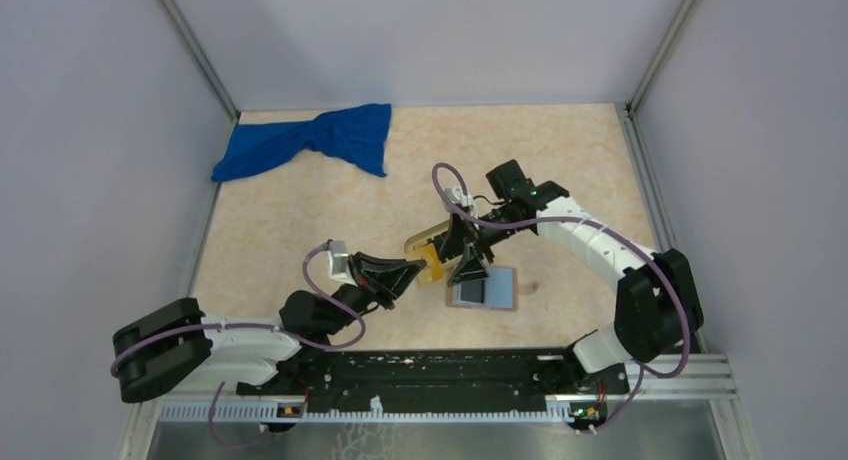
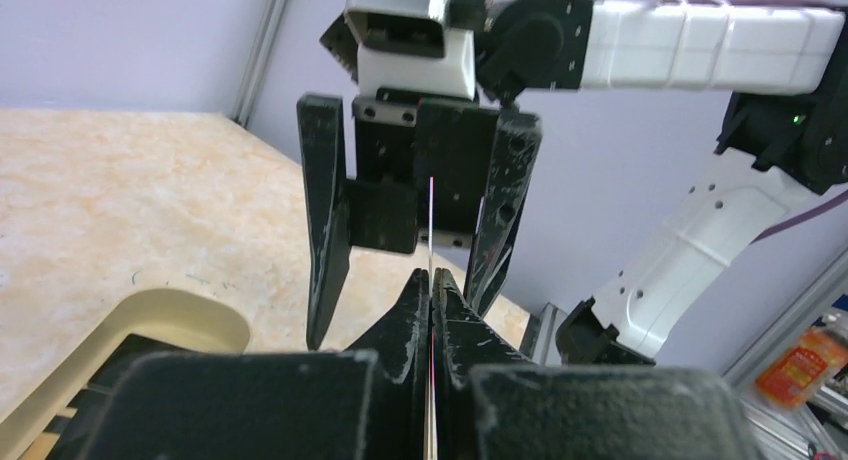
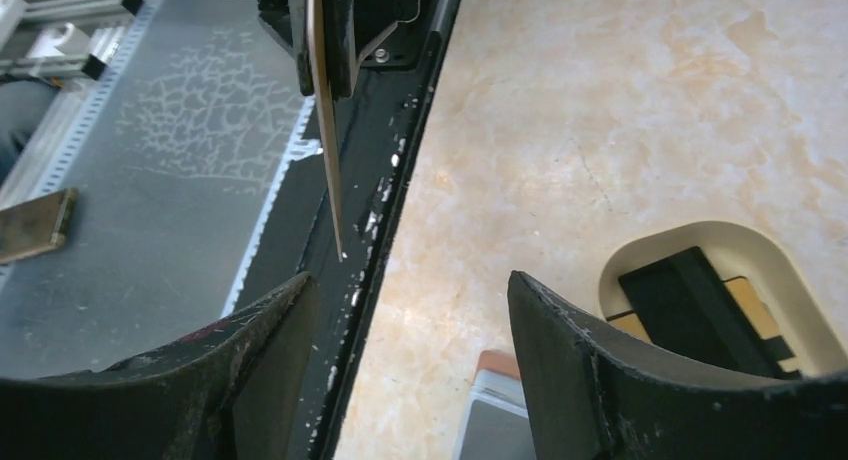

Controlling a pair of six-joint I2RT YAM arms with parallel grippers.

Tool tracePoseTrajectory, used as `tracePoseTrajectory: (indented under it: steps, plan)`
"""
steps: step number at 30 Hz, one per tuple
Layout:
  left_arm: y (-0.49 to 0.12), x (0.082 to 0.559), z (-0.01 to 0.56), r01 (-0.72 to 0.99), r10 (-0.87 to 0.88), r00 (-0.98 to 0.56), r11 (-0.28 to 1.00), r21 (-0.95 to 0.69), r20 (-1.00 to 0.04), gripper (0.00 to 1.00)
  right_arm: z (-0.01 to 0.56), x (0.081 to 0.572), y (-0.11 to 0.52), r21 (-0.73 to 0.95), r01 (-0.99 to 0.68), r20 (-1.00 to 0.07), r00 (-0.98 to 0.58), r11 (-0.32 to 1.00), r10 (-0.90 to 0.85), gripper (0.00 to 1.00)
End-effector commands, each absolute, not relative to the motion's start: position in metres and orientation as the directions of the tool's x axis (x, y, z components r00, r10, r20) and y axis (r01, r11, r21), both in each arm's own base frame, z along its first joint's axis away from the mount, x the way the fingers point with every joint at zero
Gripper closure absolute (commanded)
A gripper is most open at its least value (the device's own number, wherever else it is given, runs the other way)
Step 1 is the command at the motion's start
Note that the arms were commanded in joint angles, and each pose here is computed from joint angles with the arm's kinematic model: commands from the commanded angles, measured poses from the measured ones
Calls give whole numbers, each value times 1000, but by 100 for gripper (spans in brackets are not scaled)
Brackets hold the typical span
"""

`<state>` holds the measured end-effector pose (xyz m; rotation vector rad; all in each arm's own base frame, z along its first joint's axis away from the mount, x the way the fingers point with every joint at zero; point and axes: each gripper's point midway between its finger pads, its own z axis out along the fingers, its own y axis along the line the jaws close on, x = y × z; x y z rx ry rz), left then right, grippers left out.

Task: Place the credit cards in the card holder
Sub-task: Pick up the credit card from the storage box.

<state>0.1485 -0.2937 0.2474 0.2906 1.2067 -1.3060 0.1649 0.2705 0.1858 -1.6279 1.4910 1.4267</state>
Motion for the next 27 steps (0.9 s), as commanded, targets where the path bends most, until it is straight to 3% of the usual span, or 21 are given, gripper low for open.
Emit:
tracePoseTrajectory:
  steps: [1,12,15,16,17,21,27]
  plan:
    - [-288,149,296,859,-712,-157,244,-451,-684,100,216,162,285,279,-907,-945,-202,-316,-256,34]
    - [-299,157,292,859,-708,-133,267,-437,-693,100,223,156,292,358,-872,-927,-287,-335,-243,62]
    - [-299,158,289,855,-705,-131,276,-440,-697,100,223,157,293,366,-868,-924,-295,-336,-245,86]
    - [-299,159,288,853,-704,-130,280,-441,-698,95,223,158,293,368,-868,-922,-296,-333,-247,97]
    - [-297,160,288,850,-705,-122,289,-440,-698,86,223,159,294,364,-870,-923,-291,-332,-250,100]
    - [-284,156,283,856,-689,-86,318,-408,-719,48,211,162,285,326,-900,-915,-222,-290,-338,100]
    - [-283,161,242,833,-377,-198,422,-358,-905,31,195,161,271,279,-902,-874,-96,-329,-477,100]
